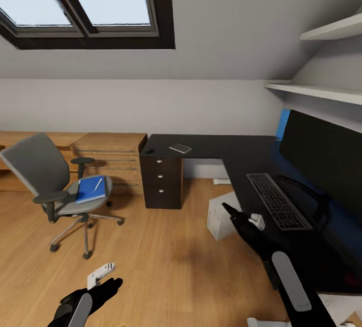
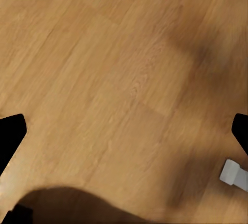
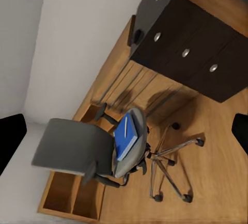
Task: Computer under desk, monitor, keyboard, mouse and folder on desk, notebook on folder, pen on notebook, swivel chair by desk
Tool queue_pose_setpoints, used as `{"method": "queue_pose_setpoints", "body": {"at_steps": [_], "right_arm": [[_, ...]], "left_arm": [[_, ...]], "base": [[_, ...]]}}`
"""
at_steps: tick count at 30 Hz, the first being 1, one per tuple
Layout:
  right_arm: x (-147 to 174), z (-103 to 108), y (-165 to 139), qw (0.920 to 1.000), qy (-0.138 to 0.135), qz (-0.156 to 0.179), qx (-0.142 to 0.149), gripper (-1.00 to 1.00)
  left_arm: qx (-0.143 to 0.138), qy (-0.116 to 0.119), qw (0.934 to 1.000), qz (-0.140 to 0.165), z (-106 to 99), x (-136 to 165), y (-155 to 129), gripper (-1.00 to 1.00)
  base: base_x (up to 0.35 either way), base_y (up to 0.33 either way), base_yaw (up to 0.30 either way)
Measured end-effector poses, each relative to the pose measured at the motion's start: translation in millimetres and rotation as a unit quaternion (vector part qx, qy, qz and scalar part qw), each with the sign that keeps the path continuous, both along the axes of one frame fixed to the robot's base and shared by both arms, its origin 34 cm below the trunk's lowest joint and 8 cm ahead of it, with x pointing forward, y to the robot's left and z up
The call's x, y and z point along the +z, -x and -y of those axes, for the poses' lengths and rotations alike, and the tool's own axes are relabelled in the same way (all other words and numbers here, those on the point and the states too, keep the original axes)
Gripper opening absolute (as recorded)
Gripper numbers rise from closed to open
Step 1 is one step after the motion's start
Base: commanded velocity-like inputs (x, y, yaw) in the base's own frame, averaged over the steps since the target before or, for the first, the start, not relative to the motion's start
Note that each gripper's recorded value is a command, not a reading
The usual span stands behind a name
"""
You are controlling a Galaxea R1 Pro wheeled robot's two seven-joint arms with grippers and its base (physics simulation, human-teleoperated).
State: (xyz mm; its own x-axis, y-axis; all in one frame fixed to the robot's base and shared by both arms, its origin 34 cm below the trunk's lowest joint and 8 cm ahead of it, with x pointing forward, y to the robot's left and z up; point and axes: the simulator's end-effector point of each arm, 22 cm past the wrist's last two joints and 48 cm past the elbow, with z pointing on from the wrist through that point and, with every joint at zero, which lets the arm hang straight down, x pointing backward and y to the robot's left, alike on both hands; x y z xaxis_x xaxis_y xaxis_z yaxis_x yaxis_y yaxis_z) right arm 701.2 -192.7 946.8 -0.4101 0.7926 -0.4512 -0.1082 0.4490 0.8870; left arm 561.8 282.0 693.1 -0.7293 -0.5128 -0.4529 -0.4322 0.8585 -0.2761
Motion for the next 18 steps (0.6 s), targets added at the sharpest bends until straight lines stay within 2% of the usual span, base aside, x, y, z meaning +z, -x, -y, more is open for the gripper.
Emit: {"method": "queue_pose_setpoints", "body": {"at_steps": [4, 6, 9, 14, 15, 16, 18], "right_arm": [[-4, 0, -1, 0.9997, 0.023, 0.001, -0.004, 1.0], [-7, 3, -2, 0.999, 0.044, 0.002, -0.009, 1.0], [-16, -2, -2, 0.9953, 0.096, 0.001, -0.007, 1.0], [-22, -19, -2, 0.9884, 0.152, 0.009, -0.001, 1.0], [-30, -31, -3, 0.977, 0.213, 0.014, -0.004, 1.0], [-34, -34, -3, 0.9696, 0.244, 0.014, -0.007, 1.0], [-38, -39, -4, 0.9632, 0.268, 0.013, -0.009, 1.0]], "left_arm": [[0.0, -0.001, 1.0, 0.0, 0, 0, 0, 1.0], [0.0, -0.001, 1.0, 0.0, 0, 0, 0, 1.0], [0.0, -0.001, 1.0, 0.0, 0, 0, 0, 1.0], [-0.001, -0.001, 1.0, -0.001, 1, 0, 0, 1.0], [-0.002, -0.002, 1.0, -0.001, 2, 0, 0, 1.0], [-0.003, -0.002, 1.0, -0.001, 3, -1, 0, 1.0], [-0.006, -0.003, 1.0, -0.002, 5, -1, 0, 1.0]], "base": [[0.0, 0.239, 0.195], [0.0, 0.161, 0.074], [0.0, 0.086, 0.033], [0.0, 0.031, 0.012], [0.0, 0.005, 0.002], [0.0, 0.004, 0.002], [0.0, 0.003, 0.001]]}}
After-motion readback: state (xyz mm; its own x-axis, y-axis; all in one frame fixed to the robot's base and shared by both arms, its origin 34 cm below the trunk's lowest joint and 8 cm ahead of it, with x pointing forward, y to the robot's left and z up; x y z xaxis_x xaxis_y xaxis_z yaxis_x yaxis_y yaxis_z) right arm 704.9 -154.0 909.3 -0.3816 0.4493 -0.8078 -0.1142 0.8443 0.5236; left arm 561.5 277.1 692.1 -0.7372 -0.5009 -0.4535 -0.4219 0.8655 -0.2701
